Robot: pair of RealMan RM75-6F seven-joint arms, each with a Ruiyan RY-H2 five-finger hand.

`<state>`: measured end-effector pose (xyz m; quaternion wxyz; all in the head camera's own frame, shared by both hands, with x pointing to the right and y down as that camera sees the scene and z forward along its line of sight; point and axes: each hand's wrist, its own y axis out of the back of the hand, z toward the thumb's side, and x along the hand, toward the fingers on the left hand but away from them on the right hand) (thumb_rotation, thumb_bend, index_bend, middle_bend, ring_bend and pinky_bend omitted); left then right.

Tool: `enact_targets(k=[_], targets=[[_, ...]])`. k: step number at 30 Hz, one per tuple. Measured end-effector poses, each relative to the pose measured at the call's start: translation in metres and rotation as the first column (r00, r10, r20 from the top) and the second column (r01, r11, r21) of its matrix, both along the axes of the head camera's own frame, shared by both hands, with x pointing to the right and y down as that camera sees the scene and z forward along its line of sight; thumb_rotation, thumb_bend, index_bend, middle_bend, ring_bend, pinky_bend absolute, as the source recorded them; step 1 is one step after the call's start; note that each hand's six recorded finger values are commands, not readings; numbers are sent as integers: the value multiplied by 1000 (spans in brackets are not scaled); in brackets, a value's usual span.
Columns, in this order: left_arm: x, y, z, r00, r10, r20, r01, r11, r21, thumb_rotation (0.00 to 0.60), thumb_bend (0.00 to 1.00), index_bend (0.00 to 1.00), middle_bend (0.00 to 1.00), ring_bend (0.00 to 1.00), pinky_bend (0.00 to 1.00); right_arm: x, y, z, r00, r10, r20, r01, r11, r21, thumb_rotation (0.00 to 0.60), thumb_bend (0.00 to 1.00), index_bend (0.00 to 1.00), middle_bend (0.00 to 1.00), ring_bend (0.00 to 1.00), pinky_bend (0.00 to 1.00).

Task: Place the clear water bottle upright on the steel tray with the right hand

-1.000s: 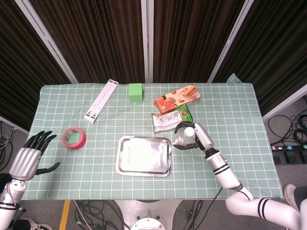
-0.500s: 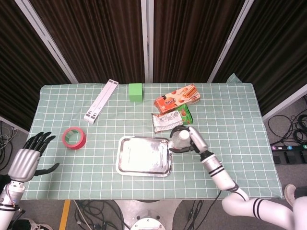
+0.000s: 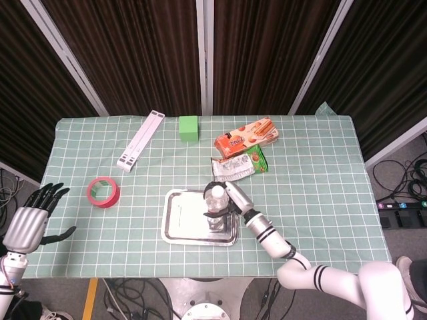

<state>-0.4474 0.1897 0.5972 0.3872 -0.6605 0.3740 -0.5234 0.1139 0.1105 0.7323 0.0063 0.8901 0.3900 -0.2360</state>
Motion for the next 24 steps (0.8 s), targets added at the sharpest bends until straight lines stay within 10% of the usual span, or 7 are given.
enact_targets(k=[4,16,24], targets=[[-1,0,1,1000,-1,0,1,1000,-4,450,218,183,186,97,163,-4,4,7,1000,-19,-4,19,1000,-7,600,9,633,504,325,354],[1,2,2,1000,6,-5,-6,1000,-3,449,218,183,187,97,163,0,10,10,994,-107,-22,106,994,-12,600,0,30,206,7,88],[5,2,2,1000,11,-11,-11,1000,-3,446,219,182,187,96,164,17,3,1,988,-141,-67,142,990,7,600,0,0,66,0,0]])
